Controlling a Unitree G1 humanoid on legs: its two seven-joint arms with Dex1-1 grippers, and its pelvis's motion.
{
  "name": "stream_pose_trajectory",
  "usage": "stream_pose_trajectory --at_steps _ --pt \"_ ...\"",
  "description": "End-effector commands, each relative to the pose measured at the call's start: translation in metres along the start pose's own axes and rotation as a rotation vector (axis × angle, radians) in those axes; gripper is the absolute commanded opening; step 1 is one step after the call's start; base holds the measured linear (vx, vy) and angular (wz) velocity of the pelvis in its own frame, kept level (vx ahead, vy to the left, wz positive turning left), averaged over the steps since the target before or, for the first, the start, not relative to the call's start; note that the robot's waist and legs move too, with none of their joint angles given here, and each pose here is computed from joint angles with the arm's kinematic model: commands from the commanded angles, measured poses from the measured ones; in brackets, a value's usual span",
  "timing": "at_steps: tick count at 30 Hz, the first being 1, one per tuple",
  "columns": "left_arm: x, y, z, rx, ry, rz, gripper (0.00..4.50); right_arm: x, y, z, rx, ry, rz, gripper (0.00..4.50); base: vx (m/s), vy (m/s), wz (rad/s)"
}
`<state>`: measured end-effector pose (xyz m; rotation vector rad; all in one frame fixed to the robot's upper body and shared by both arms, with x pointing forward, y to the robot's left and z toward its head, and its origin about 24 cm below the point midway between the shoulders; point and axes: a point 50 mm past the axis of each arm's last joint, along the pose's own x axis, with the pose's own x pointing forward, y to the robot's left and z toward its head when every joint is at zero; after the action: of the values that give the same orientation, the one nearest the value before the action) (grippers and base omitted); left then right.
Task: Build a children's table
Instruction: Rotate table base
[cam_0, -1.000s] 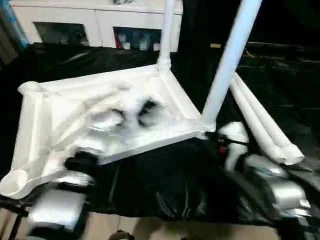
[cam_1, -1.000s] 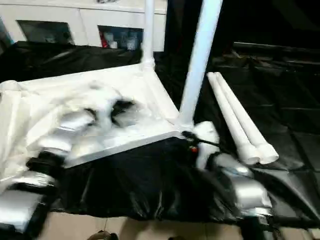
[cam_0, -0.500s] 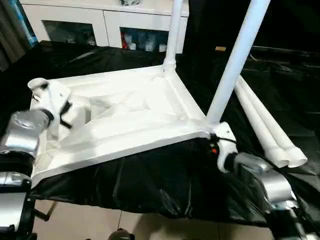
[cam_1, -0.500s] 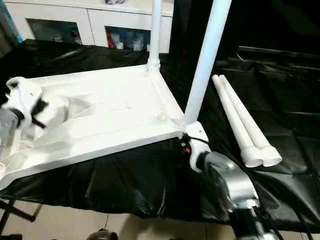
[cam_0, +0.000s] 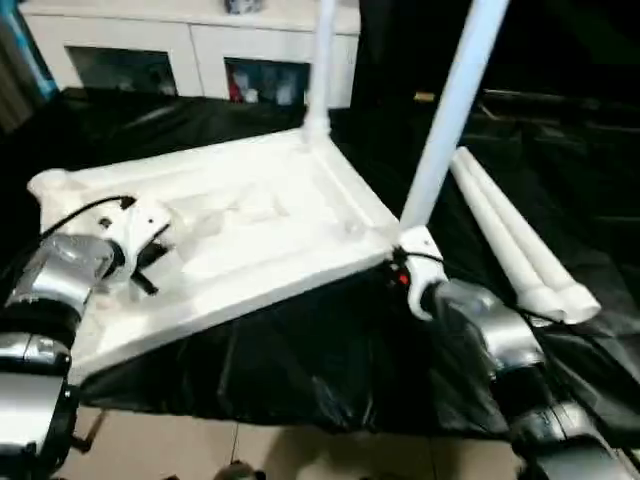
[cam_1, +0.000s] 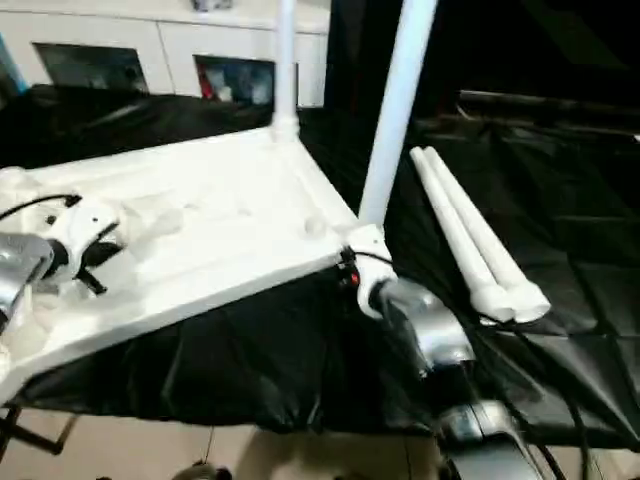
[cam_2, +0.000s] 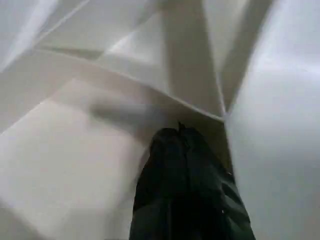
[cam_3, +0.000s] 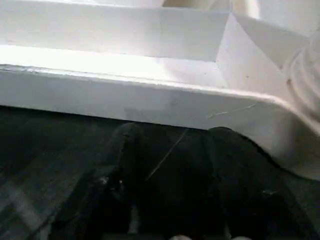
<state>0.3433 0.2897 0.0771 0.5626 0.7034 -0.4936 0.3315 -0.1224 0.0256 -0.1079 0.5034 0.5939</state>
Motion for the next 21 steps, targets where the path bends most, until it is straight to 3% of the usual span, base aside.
stream_pose_trajectory --at_steps 1,5,9,10,13,17,21 --pt "0.001 -0.010 0.012 0.004 -0.057 -0.135 0.00 0.009 0.002 0.002 -0.007 0.007 -0.008 2.00 0.000 0.000 0.00" --pt "0.000 -0.022 0.025 0.015 -0.124 -0.266 0.00 0.016 0.005 0.007 0.002 -0.008 -0.004 1.64 0.000 0.000 0.00" --pt "0.000 -0.054 0.051 0.033 -0.222 -0.494 0.00 0.030 0.015 0.018 -0.009 -0.033 0.034 1.30 0.000 0.000 0.00" --pt "0.000 -0.055 0.052 0.034 -0.223 -0.498 0.00 0.030 0.015 0.018 -0.009 -0.033 0.035 1.14 0.000 0.000 0.00" --pt "0.005 -0.078 0.074 0.044 -0.306 -0.596 0.00 0.036 0.025 0.023 -0.037 -0.042 0.068 0.94 0.000 0.000 0.00" --pt "0.015 -0.089 0.084 0.047 -0.325 -0.598 0.00 0.039 0.030 0.024 -0.036 -0.046 0.086 0.54 0.000 0.000 0.00" --pt "0.036 -0.096 0.098 0.070 -0.321 -0.446 0.00 0.039 0.026 0.024 -0.022 -0.067 0.049 0.22 0.000 0.000 0.00"
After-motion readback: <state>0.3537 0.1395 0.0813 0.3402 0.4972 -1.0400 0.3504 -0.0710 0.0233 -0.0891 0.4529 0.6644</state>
